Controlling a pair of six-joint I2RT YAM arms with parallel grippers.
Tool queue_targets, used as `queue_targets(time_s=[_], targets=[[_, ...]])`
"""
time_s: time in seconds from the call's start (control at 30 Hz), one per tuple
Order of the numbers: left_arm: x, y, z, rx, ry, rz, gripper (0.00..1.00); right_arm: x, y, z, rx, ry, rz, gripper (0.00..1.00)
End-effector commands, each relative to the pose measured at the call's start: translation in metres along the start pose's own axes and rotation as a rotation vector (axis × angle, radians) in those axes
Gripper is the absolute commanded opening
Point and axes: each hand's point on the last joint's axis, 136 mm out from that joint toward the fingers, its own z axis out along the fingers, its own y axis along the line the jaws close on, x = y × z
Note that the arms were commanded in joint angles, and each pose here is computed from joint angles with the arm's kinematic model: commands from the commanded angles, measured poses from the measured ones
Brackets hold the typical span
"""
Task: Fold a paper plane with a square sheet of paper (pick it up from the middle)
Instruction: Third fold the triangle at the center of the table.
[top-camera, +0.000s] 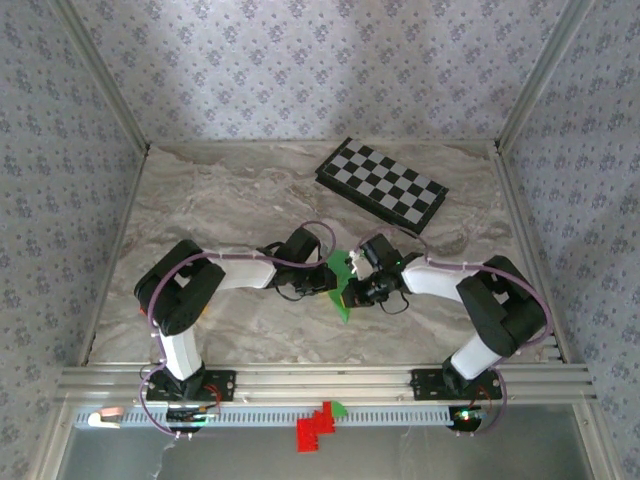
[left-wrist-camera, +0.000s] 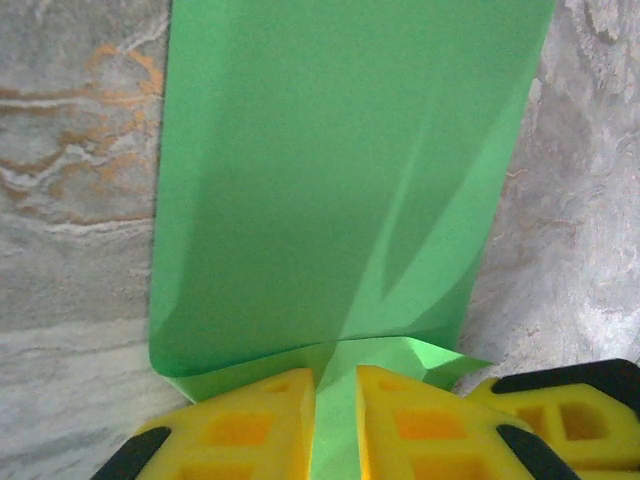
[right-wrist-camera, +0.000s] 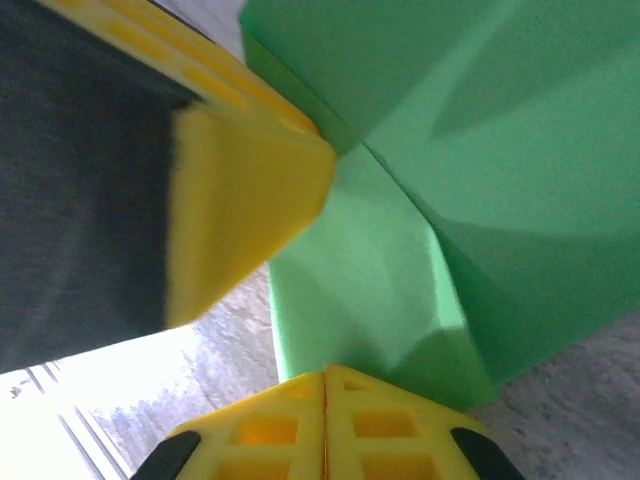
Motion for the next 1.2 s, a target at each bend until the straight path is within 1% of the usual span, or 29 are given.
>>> queue_targets(time_s=[0.0, 0.13, 0.33, 0.57, 0.7, 0.97, 1.17], targets=[[0.012, 0.037, 0.008, -0.105, 0.022, -0.043, 0.19, -0.011, 0.022, -0.012, -0.026, -0.024, -0.051, 0.10], [0.016, 0.043, 0.005, -0.123, 0.008, -0.058, 0.19, -0.011, 0.041, -0.013, -0.069, -0.040, -0.082, 0.12], [0.019, 0.048, -0.002, -0.138, -0.024, -0.080, 0.19, -0.004, 0.059, -0.003, -0.107, -0.026, -0.133, 0.12], [0.024, 0.051, -0.011, -0.147, -0.048, -0.094, 0.19, -0.002, 0.059, 0.013, -0.110, 0.000, -0.155, 0.12], [0.024, 0.052, -0.013, -0.148, -0.052, -0.096, 0.19, -0.003, 0.053, 0.021, -0.102, 0.013, -0.155, 0.11], [0.022, 0.048, -0.014, -0.136, -0.052, -0.089, 0.19, 0.006, 0.024, 0.028, -0.047, 0.045, -0.112, 0.10], [0.014, 0.035, -0.017, -0.096, -0.052, -0.073, 0.22, 0.015, 0.011, 0.032, -0.032, 0.065, -0.085, 0.09]])
